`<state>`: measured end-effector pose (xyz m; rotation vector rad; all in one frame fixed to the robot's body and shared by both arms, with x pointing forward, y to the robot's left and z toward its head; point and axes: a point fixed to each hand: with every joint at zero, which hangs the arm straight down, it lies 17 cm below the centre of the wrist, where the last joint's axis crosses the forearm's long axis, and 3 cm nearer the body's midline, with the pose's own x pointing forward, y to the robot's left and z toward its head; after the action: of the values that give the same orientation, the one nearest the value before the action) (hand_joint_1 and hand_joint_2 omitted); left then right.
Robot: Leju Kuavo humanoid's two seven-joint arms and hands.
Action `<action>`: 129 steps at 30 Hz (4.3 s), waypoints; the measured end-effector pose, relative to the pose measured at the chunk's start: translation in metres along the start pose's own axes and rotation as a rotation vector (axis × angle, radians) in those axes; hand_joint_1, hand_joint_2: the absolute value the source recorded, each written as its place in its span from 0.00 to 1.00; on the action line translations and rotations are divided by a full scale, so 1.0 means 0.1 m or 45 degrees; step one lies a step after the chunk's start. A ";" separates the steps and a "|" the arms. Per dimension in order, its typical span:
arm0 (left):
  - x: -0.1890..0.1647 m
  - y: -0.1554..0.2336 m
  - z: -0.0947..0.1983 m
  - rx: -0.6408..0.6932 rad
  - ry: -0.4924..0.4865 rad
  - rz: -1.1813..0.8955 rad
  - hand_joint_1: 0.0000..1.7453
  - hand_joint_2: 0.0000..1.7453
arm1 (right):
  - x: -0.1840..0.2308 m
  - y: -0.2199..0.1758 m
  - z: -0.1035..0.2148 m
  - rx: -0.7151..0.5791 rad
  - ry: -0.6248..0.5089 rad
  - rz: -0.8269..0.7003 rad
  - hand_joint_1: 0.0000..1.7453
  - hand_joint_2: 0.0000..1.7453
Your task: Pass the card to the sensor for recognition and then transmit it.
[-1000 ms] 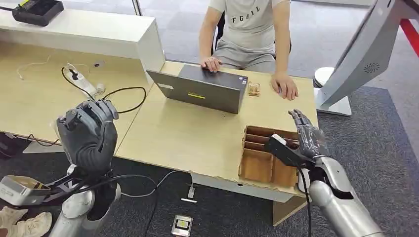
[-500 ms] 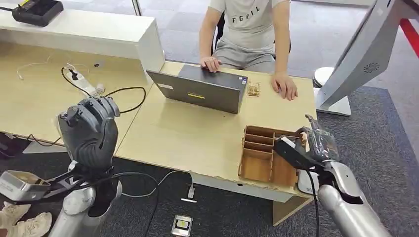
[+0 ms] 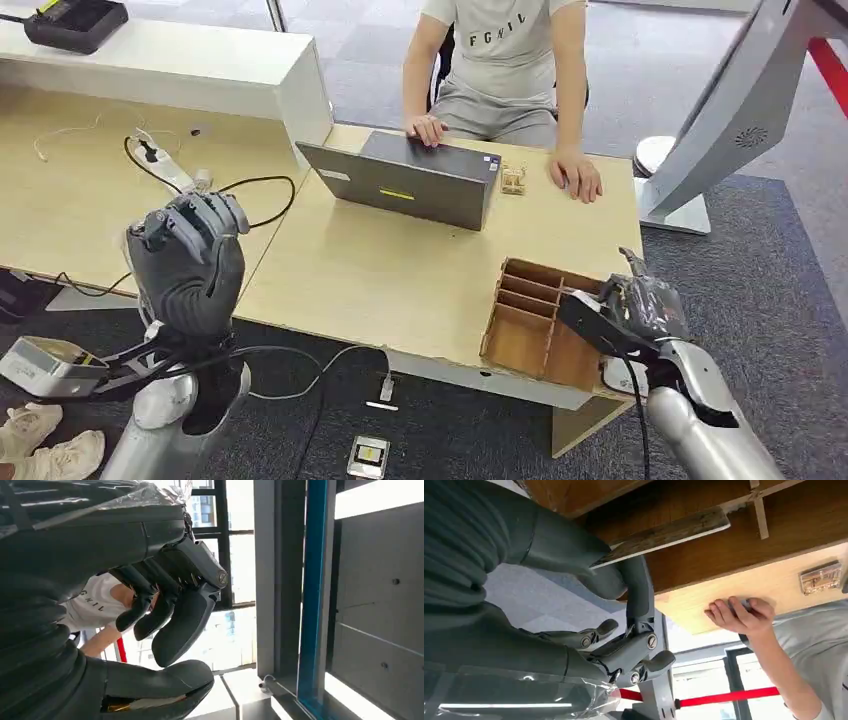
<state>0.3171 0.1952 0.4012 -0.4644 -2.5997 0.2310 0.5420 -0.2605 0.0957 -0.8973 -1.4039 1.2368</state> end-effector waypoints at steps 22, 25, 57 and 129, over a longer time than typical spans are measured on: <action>-0.02 0.00 0.02 0.014 0.016 0.002 0.92 1.00 | 0.05 -0.15 -0.05 -0.056 -0.001 -0.019 0.00 1.00; -0.02 0.00 0.02 0.012 0.013 0.002 0.92 1.00 | 0.06 -0.16 -0.06 -0.058 -0.006 -0.015 0.00 1.00; -0.03 0.01 0.06 0.007 0.012 -0.012 0.94 1.00 | 0.42 -0.06 -0.10 -0.018 -0.094 -0.066 1.00 1.00; 0.03 0.08 0.02 0.108 -0.018 -0.073 0.93 1.00 | 0.69 -2.24 -1.02 -0.550 -0.014 0.320 1.00 1.00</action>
<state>0.3156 0.2035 0.3984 -0.3593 -2.6008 0.3244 0.6473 -0.2159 0.3247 -1.3992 -1.6368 1.1375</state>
